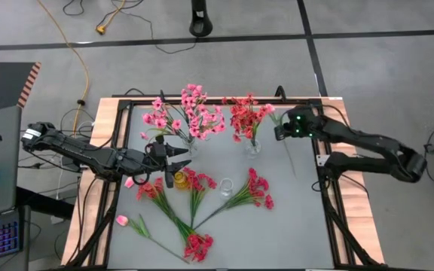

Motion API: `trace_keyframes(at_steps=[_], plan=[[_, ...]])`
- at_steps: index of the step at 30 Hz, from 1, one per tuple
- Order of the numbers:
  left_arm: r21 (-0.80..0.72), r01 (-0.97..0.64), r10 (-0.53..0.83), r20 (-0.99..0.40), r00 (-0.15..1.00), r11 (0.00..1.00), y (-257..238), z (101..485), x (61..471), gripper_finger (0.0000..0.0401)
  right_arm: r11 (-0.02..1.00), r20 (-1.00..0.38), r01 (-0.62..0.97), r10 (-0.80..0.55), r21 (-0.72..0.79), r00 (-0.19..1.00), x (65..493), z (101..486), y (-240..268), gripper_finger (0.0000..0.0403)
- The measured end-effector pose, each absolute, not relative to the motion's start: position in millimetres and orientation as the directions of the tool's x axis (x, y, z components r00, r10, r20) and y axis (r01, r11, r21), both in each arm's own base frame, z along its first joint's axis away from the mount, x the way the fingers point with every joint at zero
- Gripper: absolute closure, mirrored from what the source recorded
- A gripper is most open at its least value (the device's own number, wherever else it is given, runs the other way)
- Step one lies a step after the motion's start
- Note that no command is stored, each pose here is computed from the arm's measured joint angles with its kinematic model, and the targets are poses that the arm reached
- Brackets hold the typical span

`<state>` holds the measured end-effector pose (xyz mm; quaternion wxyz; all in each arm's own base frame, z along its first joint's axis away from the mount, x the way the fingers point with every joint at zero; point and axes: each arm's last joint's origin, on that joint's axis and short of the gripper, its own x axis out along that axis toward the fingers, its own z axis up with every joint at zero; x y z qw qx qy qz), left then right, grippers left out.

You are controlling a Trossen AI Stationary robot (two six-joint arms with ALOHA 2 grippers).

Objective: Sort flowers into vase by color
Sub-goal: Put the top light pink flower into the bottom transparent vase

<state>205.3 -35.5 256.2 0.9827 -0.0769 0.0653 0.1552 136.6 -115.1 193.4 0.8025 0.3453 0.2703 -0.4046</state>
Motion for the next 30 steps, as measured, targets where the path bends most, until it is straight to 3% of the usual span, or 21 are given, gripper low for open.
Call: trace_keyframes(at_steps=[10,19,25,30], plan=[[-0.131,-0.315,0.295,-0.152,0.943,0.94,-35,256,205,0.0218,0.628,-0.404,0.622,-0.474,0.468,0.782,121,244,-78,0.0379],[-0.131,-0.315,0.295,-0.152,0.943,0.94,-35,256,205,0.0218,0.811,-0.01,0.28,-0.32,0.514,0.947,115,286,-42,0.0379],[-0.131,-0.315,0.295,-0.152,0.943,0.94,-35,256,205,0.0218,0.913,0.216,0.068,-0.167,0.401,0.962,120,308,-23,0.0379],[-0.132,-0.311,0.291,-0.152,0.945,0.941,-36,256,205,0.0218,0.967,0.327,-0.015,-0.071,0.253,0.942,133,317,-9,0.0379]])
